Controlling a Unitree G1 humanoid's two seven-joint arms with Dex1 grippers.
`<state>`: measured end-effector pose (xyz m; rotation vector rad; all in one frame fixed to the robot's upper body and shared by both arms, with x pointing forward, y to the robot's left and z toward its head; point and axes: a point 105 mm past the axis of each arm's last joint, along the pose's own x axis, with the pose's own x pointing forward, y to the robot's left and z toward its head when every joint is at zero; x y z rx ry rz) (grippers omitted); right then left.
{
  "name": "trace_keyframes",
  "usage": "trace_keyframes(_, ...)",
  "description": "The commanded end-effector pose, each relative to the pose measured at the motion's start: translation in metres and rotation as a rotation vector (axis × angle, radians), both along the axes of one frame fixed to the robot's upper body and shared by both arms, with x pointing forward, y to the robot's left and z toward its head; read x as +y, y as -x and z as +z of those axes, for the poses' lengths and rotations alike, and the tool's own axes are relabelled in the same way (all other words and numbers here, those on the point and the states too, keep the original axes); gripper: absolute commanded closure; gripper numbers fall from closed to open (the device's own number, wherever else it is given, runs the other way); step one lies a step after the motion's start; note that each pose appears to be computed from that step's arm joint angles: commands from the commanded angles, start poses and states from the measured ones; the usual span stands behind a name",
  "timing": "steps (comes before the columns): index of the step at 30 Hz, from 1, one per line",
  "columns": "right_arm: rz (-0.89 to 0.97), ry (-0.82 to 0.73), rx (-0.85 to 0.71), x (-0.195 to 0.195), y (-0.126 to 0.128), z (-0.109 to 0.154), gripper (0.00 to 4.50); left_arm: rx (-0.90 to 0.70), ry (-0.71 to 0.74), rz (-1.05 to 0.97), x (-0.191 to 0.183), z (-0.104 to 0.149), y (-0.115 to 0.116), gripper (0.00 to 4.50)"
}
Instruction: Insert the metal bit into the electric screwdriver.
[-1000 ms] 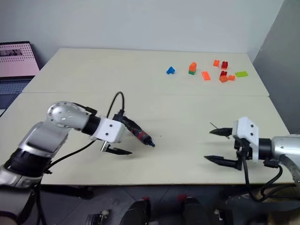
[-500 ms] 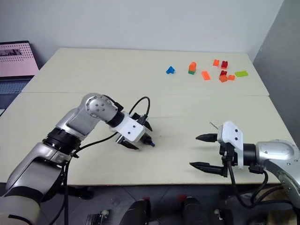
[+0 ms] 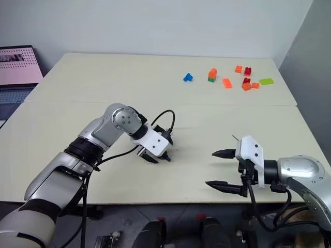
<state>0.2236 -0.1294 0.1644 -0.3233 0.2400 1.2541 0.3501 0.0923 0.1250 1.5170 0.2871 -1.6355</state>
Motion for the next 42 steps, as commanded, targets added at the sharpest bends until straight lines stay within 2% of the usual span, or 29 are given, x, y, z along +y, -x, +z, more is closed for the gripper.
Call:
trace_keyframes(1, 0.030, -0.003, -0.041, 0.007, 0.003, 0.010, 0.01, -0.018, -0.011, -0.017, -0.004, 0.002, -0.002, 0.00)
trace_keyframes(4, 0.029, -0.001, -0.041, 0.008, 0.002, 0.012, 0.01, -0.012, -0.025, -0.027, -0.005, -0.002, -0.001, 0.00)
trace_keyframes(5, 0.030, 0.000, -0.041, 0.009, 0.002, 0.012, 0.00, -0.013, -0.031, -0.032, -0.005, -0.003, -0.001, 0.36)
trace_keyframes(6, 0.030, 0.001, -0.041, 0.009, 0.002, 0.013, 0.00, -0.009, -0.041, -0.038, -0.005, -0.005, 0.000, 0.39)
trace_keyframes(17, 0.023, 0.008, -0.039, 0.007, 0.001, 0.015, 0.00, -0.019, -0.101, -0.059, -0.001, -0.013, -0.003, 2.84)
trace_keyframes(22, 0.022, 0.010, -0.042, 0.007, 0.002, 0.016, 0.00, -0.010, -0.113, -0.073, 0.001, -0.016, -0.002, 2.86)
trace_keyframes(25, 0.019, 0.009, -0.044, 0.007, 0.002, 0.017, 0.00, -0.004, -0.070, -0.062, -0.001, -0.010, -0.002, 2.86)
trace_keyframes(28, 0.011, -0.001, -0.053, 0.006, 0.001, 0.021, 0.00, 0.006, 0.085, -0.014, -0.014, 0.012, -0.006, 2.86)
trace_keyframes(32, -0.012, -0.031, -0.077, 0.003, -0.003, 0.031, 0.00, 0.036, 0.396, 0.109, -0.033, 0.059, -0.012, 2.86)
trace_keyframes(35, -0.024, -0.046, -0.087, 0.003, -0.005, 0.035, 0.00, 0.066, 0.542, 0.170, -0.038, 0.080, -0.011, 2.86)
trace_keyframes(38, -0.060, -0.097, -0.131, 0.001, -0.013, 0.047, 0.00, 0.085, 0.915, 0.298, -0.052, 0.119, -0.011, 2.86)
trace_keyframes(40, -0.075, -0.121, -0.154, 0.001, -0.017, 0.052, 0.00, 0.116, 1.074, 0.367, -0.055, 0.129, -0.008, 2.86)
trace_keyframes(42, -0.084, -0.134, -0.165, 0.001, -0.019, 0.055, 0.00, 0.139, 1.167, 0.420, -0.056, 0.129, -0.004, 2.86)
